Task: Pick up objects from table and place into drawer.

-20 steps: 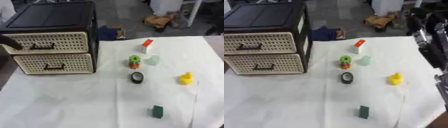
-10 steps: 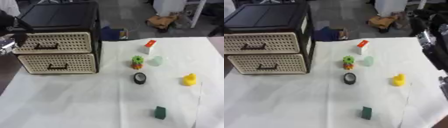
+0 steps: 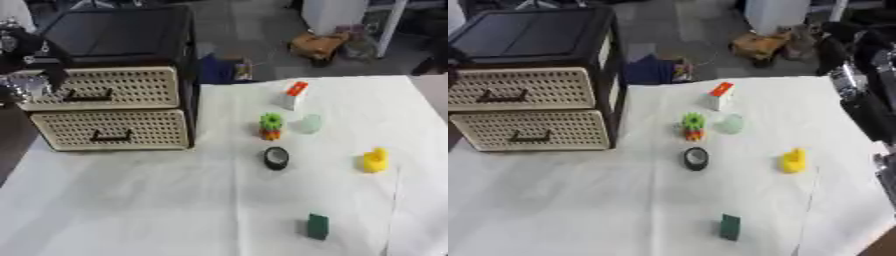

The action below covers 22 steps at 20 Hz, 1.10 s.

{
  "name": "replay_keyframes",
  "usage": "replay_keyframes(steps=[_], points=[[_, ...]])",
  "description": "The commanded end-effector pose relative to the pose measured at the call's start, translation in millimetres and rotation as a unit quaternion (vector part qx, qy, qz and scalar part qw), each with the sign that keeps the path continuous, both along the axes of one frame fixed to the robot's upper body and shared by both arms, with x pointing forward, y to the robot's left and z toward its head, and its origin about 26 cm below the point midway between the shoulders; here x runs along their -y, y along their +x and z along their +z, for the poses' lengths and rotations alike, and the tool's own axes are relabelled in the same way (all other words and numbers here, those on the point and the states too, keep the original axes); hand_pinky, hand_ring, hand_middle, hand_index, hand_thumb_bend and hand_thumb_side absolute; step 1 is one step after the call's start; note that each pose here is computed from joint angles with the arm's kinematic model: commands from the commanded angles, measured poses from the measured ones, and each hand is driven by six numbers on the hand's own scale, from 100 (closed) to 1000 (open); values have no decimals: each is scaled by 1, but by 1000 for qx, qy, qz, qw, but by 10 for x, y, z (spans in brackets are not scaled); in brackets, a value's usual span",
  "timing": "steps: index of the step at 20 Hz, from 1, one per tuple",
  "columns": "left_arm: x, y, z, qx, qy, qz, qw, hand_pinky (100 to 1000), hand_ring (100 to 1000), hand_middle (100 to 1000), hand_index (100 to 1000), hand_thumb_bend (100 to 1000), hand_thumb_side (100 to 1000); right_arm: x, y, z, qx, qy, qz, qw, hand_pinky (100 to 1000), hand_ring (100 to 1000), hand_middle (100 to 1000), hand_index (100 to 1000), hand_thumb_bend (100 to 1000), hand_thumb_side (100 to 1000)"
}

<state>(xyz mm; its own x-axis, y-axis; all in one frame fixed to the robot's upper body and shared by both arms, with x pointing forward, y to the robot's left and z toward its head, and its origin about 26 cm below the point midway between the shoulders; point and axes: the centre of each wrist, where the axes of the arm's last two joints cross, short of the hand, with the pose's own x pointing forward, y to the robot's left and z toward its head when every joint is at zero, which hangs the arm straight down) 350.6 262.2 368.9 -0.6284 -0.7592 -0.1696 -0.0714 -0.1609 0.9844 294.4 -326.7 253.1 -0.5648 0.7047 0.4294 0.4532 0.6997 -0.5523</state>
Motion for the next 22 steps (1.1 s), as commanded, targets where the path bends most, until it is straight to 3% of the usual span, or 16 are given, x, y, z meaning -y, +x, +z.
replay_keyframes(steps=[1,2,3,11,17,22], points=[[-35,-1,115,-4,17,9,1000,100,100,100,840,583,1000,-4,-31,115,16,-15,1,1000,650,523,658,851,446,1000],[-37,8,127,-8,21,10,1000,100,100,100,840,596,1000,-4,-31,114,16,-15,0,1000,650,523,657,851,442,1000],[-38,15,144,-12,26,9,1000,100,100,100,836,665,1000,-4,-31,113,16,-15,0,1000,650,523,657,851,446,1000],[-89,103,241,-48,38,6,998,100,100,100,862,835,1000,-5,-31,112,15,-15,-1,1000,650,522,650,849,446,1000],[-133,223,164,-68,65,12,995,100,100,100,889,771,1000,-7,-30,112,15,-13,-1,1000,650,522,646,849,446,1000],[-174,335,87,-85,63,18,994,100,100,100,934,790,1000,-9,-29,118,15,-12,-1,1000,650,522,645,848,445,1000]])
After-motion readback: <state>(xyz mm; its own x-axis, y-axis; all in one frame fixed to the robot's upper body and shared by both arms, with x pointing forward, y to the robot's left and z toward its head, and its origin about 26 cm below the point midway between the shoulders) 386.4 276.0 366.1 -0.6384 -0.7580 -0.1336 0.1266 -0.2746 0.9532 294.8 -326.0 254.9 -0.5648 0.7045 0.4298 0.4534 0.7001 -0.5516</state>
